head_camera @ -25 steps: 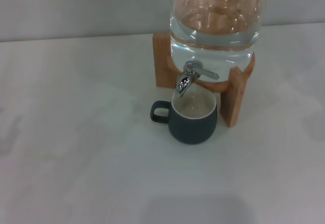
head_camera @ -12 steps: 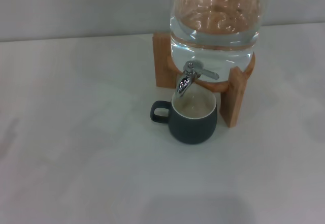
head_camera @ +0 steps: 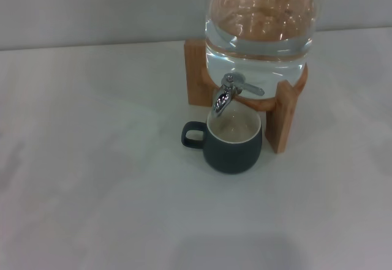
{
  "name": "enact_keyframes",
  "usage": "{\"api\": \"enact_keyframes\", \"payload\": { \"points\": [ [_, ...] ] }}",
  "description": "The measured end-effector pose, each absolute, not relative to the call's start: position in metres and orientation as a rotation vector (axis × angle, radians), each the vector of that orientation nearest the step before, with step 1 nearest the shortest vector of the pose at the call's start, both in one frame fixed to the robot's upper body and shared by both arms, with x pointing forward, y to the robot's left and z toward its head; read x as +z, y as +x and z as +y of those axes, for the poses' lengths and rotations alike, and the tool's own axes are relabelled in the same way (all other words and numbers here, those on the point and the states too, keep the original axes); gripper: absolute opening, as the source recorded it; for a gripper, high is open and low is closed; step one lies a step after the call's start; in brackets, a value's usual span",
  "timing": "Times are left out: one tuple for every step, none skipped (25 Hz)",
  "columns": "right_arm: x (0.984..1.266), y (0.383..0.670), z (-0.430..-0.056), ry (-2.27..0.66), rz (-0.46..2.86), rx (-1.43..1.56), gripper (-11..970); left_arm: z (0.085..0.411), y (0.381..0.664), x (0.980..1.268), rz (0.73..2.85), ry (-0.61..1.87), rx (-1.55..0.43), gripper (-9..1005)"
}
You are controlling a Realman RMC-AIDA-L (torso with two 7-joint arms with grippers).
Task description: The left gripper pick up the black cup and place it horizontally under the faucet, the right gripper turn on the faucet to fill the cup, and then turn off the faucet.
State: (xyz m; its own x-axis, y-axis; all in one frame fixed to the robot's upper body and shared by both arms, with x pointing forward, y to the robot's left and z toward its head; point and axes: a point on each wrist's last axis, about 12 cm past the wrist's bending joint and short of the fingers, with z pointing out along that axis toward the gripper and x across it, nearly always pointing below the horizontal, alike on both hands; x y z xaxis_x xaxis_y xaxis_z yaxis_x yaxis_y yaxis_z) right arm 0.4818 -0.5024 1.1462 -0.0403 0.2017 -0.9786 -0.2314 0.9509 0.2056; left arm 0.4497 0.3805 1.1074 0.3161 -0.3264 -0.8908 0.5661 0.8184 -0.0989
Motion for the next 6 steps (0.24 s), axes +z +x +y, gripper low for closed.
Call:
{"api": "enact_keyframes", "payload": {
  "points": [
    [1.1460, 0.4818, -0.5022, -0.023, 1.573, 0.350, 842, 0.3804, 0.4498, 1.1075, 1.102, 0.250, -0.596, 542],
    [1.1459, 0.4818, -0.5021, -0.023, 1.573, 0.350, 842, 0.3804, 0.4500, 1.1076, 1.102, 0.250, -0.596, 542],
    [1.1458, 0.4818, -0.5021, -0.022, 1.573, 0.350, 842, 0.3804, 0.4501, 1.1076, 1.101, 0.251, -0.596, 542],
    [1.1456, 0.4818, -0.5021, -0.022, 1.573, 0.350, 842, 0.3806, 0.4501, 1.1077, 1.102, 0.251, -0.595, 542],
    [1.1455, 0.4818, -0.5021, -0.021, 1.573, 0.350, 842, 0.3807, 0.4502, 1.1077, 1.102, 0.251, -0.595, 542],
    [1.1455, 0.4818, -0.5022, -0.020, 1.573, 0.350, 842, 0.3809, 0.4502, 1.1077, 1.103, 0.250, -0.595, 542]
  ]
}}
